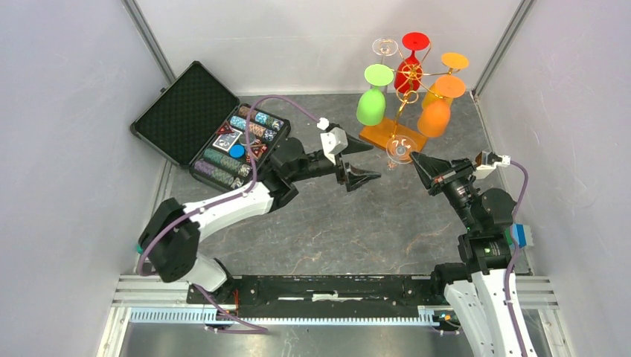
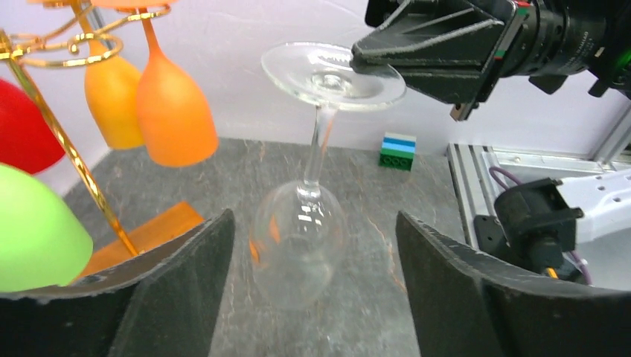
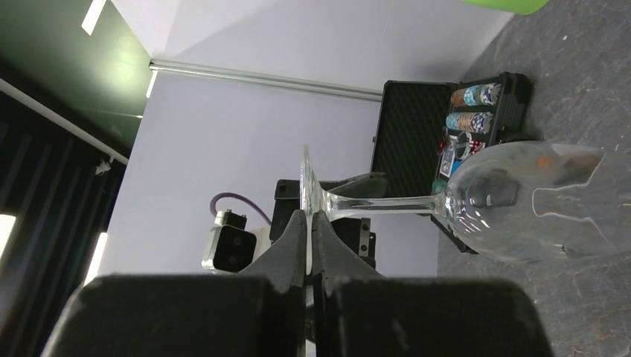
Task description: Take the wine glass off the wine glass rack
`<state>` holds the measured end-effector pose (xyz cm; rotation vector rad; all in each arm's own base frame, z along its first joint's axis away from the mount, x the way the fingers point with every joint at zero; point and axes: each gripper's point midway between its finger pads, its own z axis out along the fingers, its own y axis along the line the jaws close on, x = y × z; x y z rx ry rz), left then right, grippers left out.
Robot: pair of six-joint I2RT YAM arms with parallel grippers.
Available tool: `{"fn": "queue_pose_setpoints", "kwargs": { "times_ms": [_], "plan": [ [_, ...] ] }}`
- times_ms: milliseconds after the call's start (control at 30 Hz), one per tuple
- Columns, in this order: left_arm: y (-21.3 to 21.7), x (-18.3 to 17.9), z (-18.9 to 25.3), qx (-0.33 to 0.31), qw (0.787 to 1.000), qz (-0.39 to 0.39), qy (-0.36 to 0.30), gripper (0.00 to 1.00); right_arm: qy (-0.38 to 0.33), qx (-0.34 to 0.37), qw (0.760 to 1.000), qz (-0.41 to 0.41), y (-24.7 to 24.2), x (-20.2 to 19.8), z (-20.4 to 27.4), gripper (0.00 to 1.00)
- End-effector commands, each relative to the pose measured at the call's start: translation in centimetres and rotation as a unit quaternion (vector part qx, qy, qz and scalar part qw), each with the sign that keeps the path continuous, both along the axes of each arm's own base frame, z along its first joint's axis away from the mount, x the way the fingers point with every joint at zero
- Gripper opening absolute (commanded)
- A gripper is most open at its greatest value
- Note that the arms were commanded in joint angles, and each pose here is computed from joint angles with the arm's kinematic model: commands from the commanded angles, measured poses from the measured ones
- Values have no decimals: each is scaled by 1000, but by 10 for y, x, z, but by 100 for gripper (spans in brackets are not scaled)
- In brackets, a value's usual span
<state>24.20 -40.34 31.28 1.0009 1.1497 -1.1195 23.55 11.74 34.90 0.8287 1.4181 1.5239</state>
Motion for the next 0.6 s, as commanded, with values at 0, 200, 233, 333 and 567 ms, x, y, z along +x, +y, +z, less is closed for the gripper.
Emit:
{"fn": "queue_pose_setpoints", "kwargs": {
  "times_ms": [0, 200, 233, 333, 567],
  "plan": [
    [-13, 5, 68, -104, 990, 1, -90, 79, -74, 16, 997, 25, 6, -16, 48, 0],
    [-34, 8, 59, -94, 992, -20, -80, 62, -77, 19, 996, 29, 7, -17, 50, 0],
    [-36, 7, 57, -92, 992, -25, -77, 61, -79, 19, 996, 29, 7, -18, 51, 0],
    [-44, 3, 48, -86, 993, -40, -67, 60, -79, 22, 996, 31, 7, -18, 52, 0],
    [-60, -2, 33, -74, 994, -66, -47, 57, -82, 24, 996, 35, 8, -18, 56, 0]
  ]
}}
